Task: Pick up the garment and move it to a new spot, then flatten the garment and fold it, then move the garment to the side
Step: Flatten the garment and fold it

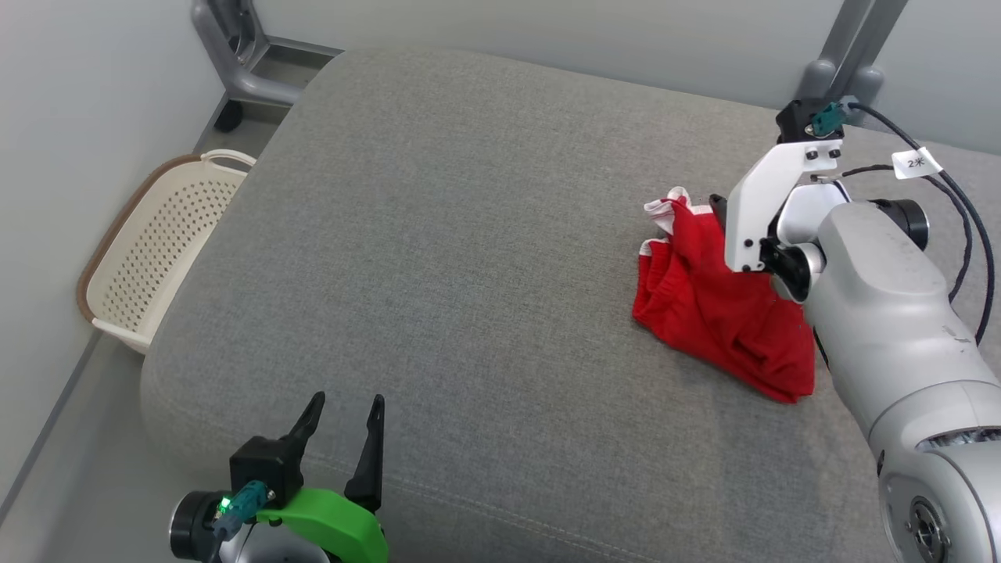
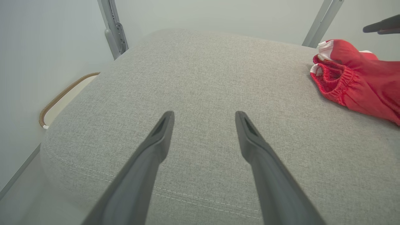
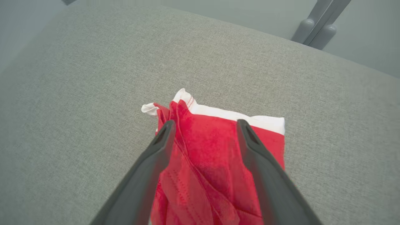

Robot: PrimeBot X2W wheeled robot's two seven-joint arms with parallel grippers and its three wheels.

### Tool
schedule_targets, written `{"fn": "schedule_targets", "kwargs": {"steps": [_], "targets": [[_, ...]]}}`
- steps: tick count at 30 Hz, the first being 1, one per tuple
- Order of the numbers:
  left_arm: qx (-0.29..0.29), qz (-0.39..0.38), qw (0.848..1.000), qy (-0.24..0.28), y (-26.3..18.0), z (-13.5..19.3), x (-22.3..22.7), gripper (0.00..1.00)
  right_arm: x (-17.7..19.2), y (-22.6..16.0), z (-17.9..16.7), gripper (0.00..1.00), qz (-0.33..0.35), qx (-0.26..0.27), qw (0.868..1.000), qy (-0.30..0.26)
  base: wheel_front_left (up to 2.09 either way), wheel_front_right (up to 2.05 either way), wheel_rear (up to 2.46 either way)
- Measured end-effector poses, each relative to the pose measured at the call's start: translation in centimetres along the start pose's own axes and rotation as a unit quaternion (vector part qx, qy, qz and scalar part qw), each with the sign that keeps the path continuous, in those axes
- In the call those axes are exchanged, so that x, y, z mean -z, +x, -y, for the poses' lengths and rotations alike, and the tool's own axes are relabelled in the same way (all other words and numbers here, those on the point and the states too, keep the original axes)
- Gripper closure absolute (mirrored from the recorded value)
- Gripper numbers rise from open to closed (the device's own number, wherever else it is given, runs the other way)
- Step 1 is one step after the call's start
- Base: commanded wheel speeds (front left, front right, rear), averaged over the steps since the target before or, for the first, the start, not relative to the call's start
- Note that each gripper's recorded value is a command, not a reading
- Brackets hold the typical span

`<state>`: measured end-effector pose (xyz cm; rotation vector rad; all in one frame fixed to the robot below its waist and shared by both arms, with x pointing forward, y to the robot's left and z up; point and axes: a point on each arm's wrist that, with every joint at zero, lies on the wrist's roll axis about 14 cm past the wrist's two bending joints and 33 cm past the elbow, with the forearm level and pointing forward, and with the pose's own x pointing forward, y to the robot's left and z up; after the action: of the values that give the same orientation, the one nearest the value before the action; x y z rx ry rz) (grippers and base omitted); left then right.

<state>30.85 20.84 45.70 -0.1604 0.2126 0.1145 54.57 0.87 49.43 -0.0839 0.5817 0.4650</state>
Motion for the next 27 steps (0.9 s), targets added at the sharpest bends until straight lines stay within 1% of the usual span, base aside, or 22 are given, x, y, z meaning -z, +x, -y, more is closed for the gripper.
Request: {"fn": "schedule_targets", "kwargs": {"steps": [4,8,9,10,11,12,13,17,20,27], "targets": [[0.010,0.006,1.000,0.001,0.3,0.5,-0.5,0.00,-0.8,-1.4,2.8,0.00,0.028,0.030,0.999,-0.004,0.00,0.00,0.00],[0.023,0.011,1.000,0.002,0.6,1.3,-0.7,0.00,0.4,-2.9,5.8,0.00,0.032,0.063,0.997,-0.003,0.00,0.00,0.00],[0.026,0.011,1.000,0.002,0.6,1.5,-0.8,0.00,1.0,-3.2,6.5,0.16,0.030,0.071,0.997,-0.001,0.00,0.00,0.00],[0.030,0.012,0.999,0.002,0.6,1.6,-0.8,0.00,1.6,-3.5,7.1,0.35,0.030,0.077,0.997,0.001,0.00,0.00,0.00],[0.033,0.013,0.999,0.003,0.7,1.8,-0.9,0.00,2.0,-3.8,7.5,0.74,0.030,0.082,0.996,0.002,0.00,0.00,0.00],[0.036,0.014,0.999,0.003,0.7,2.0,-1.0,0.00,2.5,-4.0,7.9,0.98,0.033,0.085,0.996,0.005,0.00,0.00,0.00],[0.038,0.015,0.999,0.003,0.7,2.2,-1.0,0.00,2.9,-4.2,8.1,1.00,0.034,0.088,0.996,0.006,0.00,0.00,0.00],[0.044,0.015,0.999,0.003,0.8,2.5,-1.0,0.00,4.9,-4.2,8.3,1.00,0.027,0.089,0.996,0.010,0.00,0.00,0.00],[0.043,0.010,0.999,0.003,0.9,2.5,-0.8,0.00,6.3,-3.6,7.7,1.00,0.013,0.082,0.996,0.014,0.00,0.00,0.00],[0.032,0.001,0.999,0.002,0.9,1.9,-0.3,0.00,8.3,-1.9,4.7,1.00,-0.013,0.048,0.999,0.011,0.00,0.00,0.00]]}}
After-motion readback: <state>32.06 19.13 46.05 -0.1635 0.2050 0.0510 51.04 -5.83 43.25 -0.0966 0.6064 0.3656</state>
